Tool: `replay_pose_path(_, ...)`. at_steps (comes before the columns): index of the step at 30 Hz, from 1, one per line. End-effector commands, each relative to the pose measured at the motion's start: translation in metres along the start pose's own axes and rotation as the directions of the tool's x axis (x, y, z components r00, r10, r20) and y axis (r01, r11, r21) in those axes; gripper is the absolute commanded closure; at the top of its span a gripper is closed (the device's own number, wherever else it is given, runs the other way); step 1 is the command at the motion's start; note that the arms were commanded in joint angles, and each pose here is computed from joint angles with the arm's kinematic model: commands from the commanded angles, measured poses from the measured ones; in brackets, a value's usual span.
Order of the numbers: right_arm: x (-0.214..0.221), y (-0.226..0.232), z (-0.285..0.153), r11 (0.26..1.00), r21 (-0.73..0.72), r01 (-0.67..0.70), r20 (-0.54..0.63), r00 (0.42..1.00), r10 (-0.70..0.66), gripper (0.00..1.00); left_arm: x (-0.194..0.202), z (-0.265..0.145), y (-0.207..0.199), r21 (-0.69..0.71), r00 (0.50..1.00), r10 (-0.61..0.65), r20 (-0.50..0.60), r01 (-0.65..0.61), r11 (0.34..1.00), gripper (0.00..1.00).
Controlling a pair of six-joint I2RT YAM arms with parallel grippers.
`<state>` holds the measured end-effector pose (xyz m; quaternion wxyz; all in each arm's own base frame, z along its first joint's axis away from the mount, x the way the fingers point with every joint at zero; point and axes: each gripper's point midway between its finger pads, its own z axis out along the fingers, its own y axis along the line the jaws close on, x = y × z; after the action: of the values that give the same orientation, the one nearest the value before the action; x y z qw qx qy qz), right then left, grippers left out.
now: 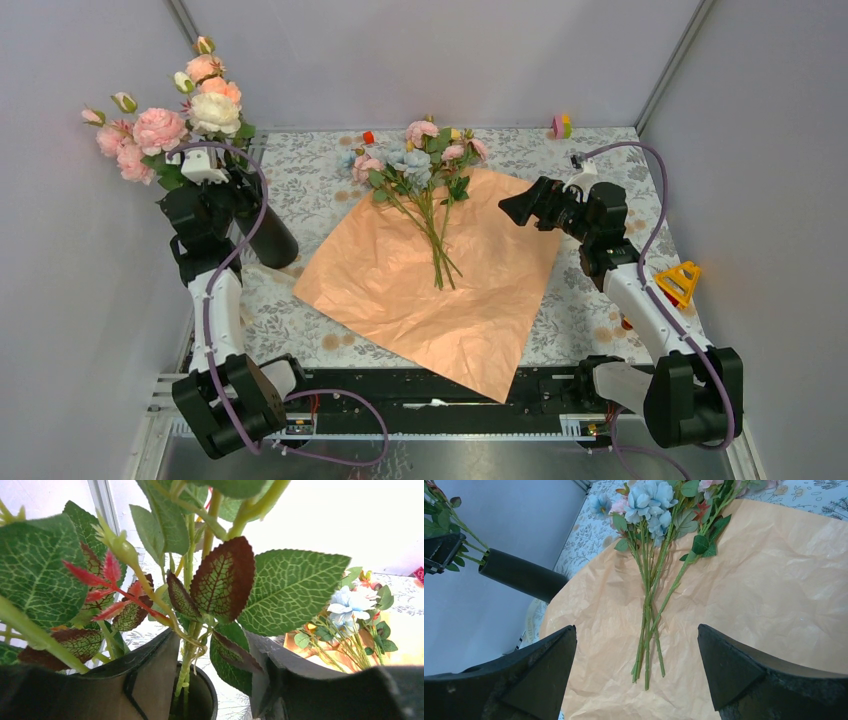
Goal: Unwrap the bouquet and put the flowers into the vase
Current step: Insert the fake flower into the vase, then pick up the fake flower from the wrapping paper.
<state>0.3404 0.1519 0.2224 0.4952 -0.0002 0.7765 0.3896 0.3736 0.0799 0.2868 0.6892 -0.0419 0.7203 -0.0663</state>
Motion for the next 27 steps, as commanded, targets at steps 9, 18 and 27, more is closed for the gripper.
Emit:
replay_pose_path(9,-0.009,0.008,0.002,0.999,-0.046,0.013,0.015,1.000,-0.012,0.04,-0.034,-0.018,-0.019,-0.001,0.997,-0.016,0.077,0.016,1.000,0.36)
replay_pose_path(18,-0.008,0.008,0.005,0.999,-0.054,0.001,0.001,1.000,-0.001,0.04,-0.038,-0.030,-0.023,-0.041,0.986,-0.148,0.073,0.151,0.988,0.21)
replay_pose_path(27,-0.011,0.010,0.007,0.998,-0.055,-0.004,-0.004,1.000,0.004,0.05,-0.038,-0.043,-0.034,-0.054,0.981,-0.185,0.054,0.188,0.981,0.16)
